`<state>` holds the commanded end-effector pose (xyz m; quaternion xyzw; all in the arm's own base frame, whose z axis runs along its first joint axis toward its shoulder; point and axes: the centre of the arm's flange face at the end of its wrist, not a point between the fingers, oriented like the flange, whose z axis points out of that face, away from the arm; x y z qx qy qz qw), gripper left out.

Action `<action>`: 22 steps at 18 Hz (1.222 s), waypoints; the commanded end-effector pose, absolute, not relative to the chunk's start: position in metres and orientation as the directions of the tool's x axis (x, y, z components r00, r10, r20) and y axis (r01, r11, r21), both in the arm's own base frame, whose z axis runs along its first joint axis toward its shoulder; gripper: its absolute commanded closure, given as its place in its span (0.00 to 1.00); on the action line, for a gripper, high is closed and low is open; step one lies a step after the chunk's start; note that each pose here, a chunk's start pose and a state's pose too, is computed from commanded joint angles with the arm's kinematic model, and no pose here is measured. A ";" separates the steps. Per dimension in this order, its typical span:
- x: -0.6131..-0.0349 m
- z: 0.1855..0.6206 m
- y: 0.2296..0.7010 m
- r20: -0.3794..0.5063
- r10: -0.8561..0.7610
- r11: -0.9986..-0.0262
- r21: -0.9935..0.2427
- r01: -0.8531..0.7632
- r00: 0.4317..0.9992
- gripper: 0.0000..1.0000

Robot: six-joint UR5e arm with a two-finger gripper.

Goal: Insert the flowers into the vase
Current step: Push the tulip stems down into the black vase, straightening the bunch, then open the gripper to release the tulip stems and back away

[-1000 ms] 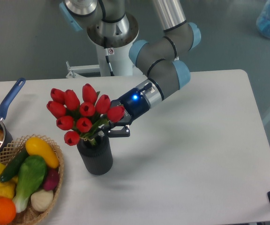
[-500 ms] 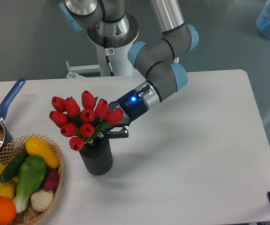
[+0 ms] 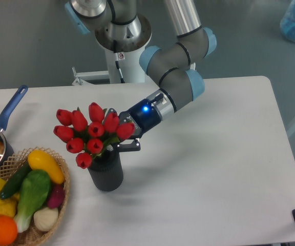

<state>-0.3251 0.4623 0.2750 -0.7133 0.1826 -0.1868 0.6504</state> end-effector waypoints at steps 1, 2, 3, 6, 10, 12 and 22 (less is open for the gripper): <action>-0.326 0.272 0.462 0.030 -0.502 -0.088 -0.996 -0.016 0.864 0.68; -0.327 0.271 0.461 0.032 -0.501 -0.089 -0.996 -0.015 0.865 0.65; -0.327 0.271 0.461 0.029 -0.501 -0.087 -0.996 -0.017 0.865 0.63; -0.327 0.271 0.461 0.030 -0.501 -0.088 -0.996 -0.016 0.865 0.57; -0.330 0.272 0.460 0.008 -0.498 -0.077 -0.996 -0.035 0.867 0.31; -0.332 0.273 0.460 -0.009 -0.497 -0.068 -0.996 -0.050 0.867 0.00; -0.348 0.273 0.444 0.004 -0.460 -0.090 -0.995 -0.042 0.888 0.00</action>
